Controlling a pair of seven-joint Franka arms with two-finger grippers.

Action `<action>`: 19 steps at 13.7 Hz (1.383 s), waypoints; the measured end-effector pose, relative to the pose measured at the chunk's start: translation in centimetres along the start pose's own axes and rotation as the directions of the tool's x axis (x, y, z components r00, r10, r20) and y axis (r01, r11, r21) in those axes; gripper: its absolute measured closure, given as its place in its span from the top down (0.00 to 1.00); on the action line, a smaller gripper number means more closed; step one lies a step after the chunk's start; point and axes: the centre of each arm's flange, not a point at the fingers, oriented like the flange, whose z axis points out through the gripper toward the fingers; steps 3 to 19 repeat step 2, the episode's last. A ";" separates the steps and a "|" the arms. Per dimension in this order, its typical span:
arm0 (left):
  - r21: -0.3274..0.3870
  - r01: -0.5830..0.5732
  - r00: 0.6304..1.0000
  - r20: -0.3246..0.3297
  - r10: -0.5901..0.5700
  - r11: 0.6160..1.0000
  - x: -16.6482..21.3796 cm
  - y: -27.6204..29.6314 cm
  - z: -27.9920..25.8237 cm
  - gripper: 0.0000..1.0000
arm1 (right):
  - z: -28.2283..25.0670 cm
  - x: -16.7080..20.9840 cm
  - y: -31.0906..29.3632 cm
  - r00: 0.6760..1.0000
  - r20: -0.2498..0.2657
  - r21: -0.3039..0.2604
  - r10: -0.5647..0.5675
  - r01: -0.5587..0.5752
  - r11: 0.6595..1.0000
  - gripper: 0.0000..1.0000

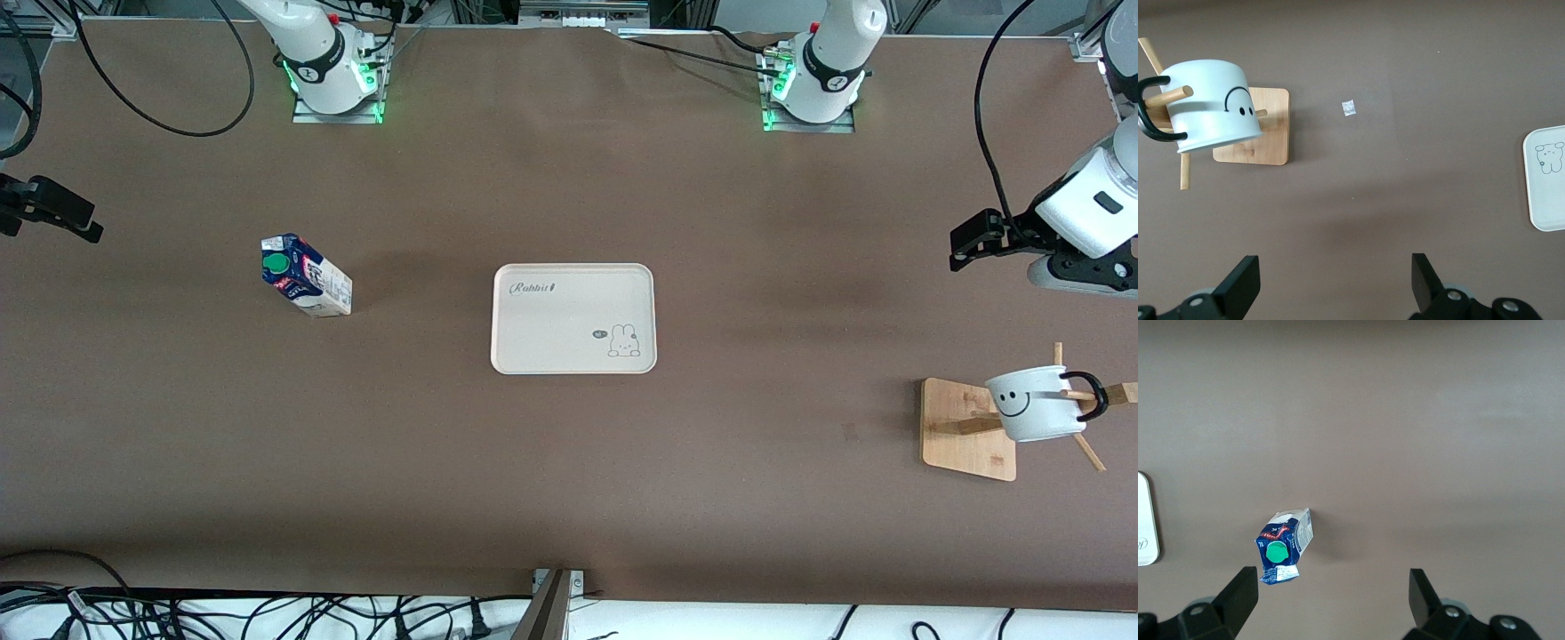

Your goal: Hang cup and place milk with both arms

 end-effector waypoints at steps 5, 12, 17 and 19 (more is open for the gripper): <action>0.000 0.002 1.000 -0.003 -0.002 1.000 0.0 -0.1 -0.2 1.00 | 0.1 0.0 -0.1 1.000 0.001 0.000 -0.002 0.002 1.000 1.00; 0.000 0.002 1.000 -0.003 -0.002 1.000 0.0 -0.1 -0.2 1.00 | 0.1 0.0 -0.1 1.000 0.001 0.000 -0.002 0.002 1.000 1.00; 0.000 0.002 1.000 -0.003 -0.002 1.000 0.0 -0.1 -0.2 1.00 | 0.1 0.0 -0.1 1.000 0.001 0.000 -0.002 0.002 1.000 1.00; 0.000 0.002 1.000 -0.003 -0.002 1.000 0.0 -0.1 -0.2 1.00 | 0.1 0.0 -0.1 1.000 0.001 0.000 -0.002 0.002 1.000 1.00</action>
